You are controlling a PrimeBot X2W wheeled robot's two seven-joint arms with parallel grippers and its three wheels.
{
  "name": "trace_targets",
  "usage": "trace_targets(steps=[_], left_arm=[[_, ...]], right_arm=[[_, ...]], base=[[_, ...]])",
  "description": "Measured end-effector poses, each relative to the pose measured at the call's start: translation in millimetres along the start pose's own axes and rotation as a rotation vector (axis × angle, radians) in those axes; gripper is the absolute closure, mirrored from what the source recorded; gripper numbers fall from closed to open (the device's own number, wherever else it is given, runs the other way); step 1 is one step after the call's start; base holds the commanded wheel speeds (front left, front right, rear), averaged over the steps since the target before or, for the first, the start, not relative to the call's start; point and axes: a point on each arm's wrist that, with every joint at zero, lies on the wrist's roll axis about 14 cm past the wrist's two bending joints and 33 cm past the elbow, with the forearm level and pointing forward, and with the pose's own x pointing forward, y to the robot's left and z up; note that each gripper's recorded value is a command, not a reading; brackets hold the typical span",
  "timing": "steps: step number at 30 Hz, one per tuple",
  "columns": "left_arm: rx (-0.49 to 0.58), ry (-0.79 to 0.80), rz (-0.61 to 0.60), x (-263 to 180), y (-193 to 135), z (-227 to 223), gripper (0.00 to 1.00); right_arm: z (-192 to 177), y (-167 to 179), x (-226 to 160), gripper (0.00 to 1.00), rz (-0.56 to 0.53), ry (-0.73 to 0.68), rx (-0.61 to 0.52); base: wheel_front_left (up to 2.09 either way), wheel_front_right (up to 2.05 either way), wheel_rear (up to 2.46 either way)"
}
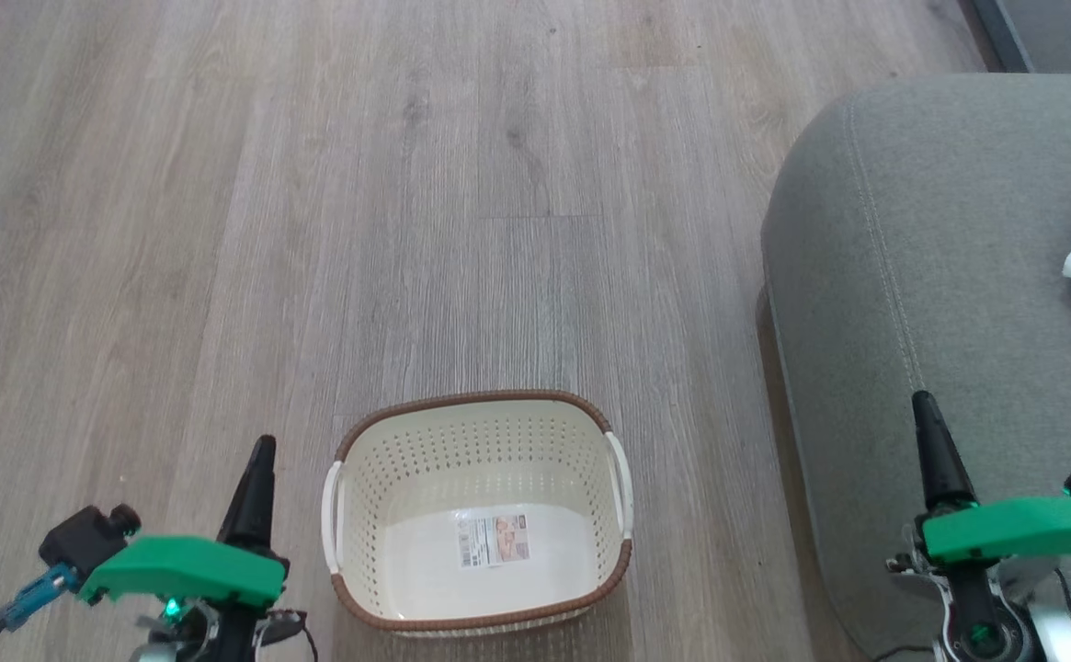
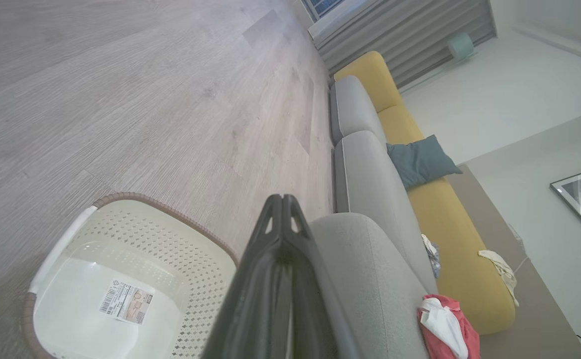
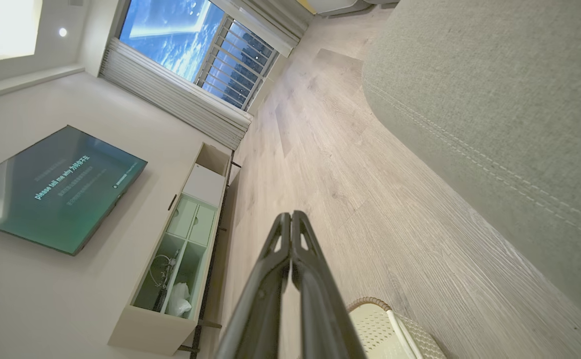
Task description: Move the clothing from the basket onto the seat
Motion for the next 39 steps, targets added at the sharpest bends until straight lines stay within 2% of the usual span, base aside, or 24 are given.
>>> trace_targets(steps=[39], left_arm=[[-0.442,0.026,-0.055,3,-8,9,1.0]], right_arm=[[7,-3,-3,1.0,-0.006,0.014,0.428]], base=[[0.0,0.0,0.0]])
